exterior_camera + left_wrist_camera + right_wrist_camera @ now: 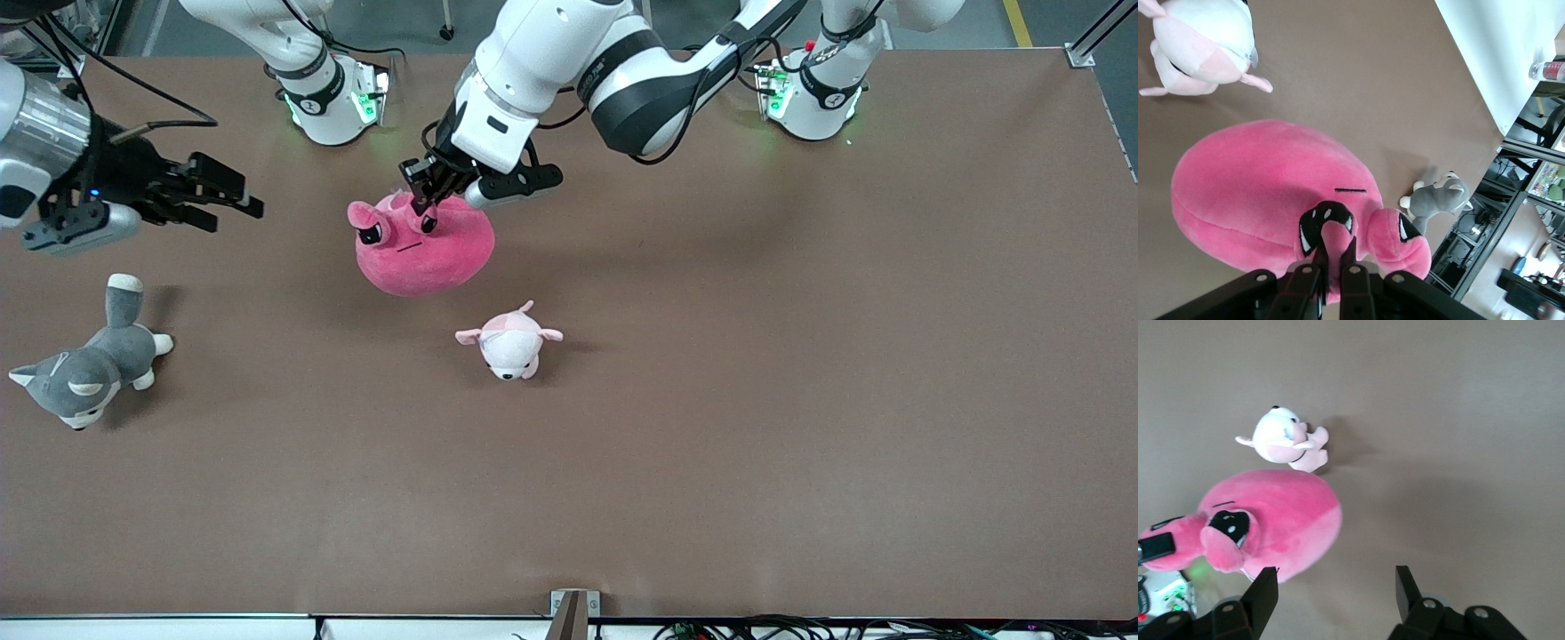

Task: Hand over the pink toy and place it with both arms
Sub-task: 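Carry the pink plush with the left gripper toward the right gripper, then grasp the pink plush with the right gripper beside the left gripper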

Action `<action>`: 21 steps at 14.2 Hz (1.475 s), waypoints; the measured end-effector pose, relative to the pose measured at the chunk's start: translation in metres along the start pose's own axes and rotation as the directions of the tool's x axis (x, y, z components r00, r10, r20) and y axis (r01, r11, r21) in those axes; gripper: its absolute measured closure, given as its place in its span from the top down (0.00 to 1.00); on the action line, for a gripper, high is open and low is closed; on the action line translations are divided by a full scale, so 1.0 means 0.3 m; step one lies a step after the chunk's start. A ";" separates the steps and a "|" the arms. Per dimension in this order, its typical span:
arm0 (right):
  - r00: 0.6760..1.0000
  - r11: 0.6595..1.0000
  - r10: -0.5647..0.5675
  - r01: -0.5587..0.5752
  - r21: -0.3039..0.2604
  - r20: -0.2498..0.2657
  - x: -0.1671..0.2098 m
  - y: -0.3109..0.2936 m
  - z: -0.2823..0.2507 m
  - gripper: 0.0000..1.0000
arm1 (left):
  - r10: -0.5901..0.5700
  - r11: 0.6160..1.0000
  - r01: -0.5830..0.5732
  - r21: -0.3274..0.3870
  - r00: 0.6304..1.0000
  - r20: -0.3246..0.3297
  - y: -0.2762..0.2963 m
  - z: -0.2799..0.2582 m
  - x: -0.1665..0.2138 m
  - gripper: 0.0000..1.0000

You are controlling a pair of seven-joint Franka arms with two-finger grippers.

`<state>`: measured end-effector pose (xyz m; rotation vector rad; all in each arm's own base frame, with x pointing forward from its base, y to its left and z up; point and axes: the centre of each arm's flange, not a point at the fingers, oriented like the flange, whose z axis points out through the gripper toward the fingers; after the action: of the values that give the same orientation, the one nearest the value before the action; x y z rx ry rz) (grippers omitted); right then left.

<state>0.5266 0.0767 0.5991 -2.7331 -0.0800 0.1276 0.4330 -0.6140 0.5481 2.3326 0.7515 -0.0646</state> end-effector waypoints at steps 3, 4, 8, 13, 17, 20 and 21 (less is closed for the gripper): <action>0.999 0.998 -0.001 -0.001 0.069 0.033 0.031 -0.028 0.058 0.78 | -0.013 1.000 0.013 -0.015 1.000 0.008 0.005 0.001 -0.030 0.09; 0.999 0.996 0.002 -0.006 0.094 0.045 0.042 -0.033 0.079 0.78 | -0.013 1.000 0.013 -0.016 1.000 0.009 0.004 0.003 -0.035 0.09; 0.997 0.991 -0.012 0.001 0.135 0.082 0.066 -0.091 0.144 0.76 | -0.022 1.000 0.022 -0.012 1.000 0.017 0.000 0.014 -0.061 0.09; 0.995 0.991 -0.025 0.012 0.131 0.096 0.054 -0.180 0.159 0.76 | -0.019 1.000 0.019 -0.011 1.000 0.020 -0.002 0.018 -0.074 0.09; 0.992 0.992 -0.034 0.018 0.128 0.123 0.057 -0.196 0.195 0.76 | -0.020 1.000 0.020 -0.010 1.000 0.020 -0.003 0.020 -0.073 0.09; 0.987 0.992 -0.044 0.024 0.126 0.156 0.048 -0.211 0.218 0.76 | -0.023 1.000 0.023 -0.010 1.000 0.019 -0.003 0.020 -0.073 0.09; 0.986 0.992 -0.046 0.026 0.126 0.162 0.046 -0.214 0.222 0.76 | -0.023 1.000 0.024 -0.010 1.000 0.019 -0.003 0.020 -0.073 0.09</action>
<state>0.5311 0.1625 0.5625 -2.5915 -0.1627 0.3374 0.4154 -0.6282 0.5482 2.3106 0.7680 -0.0934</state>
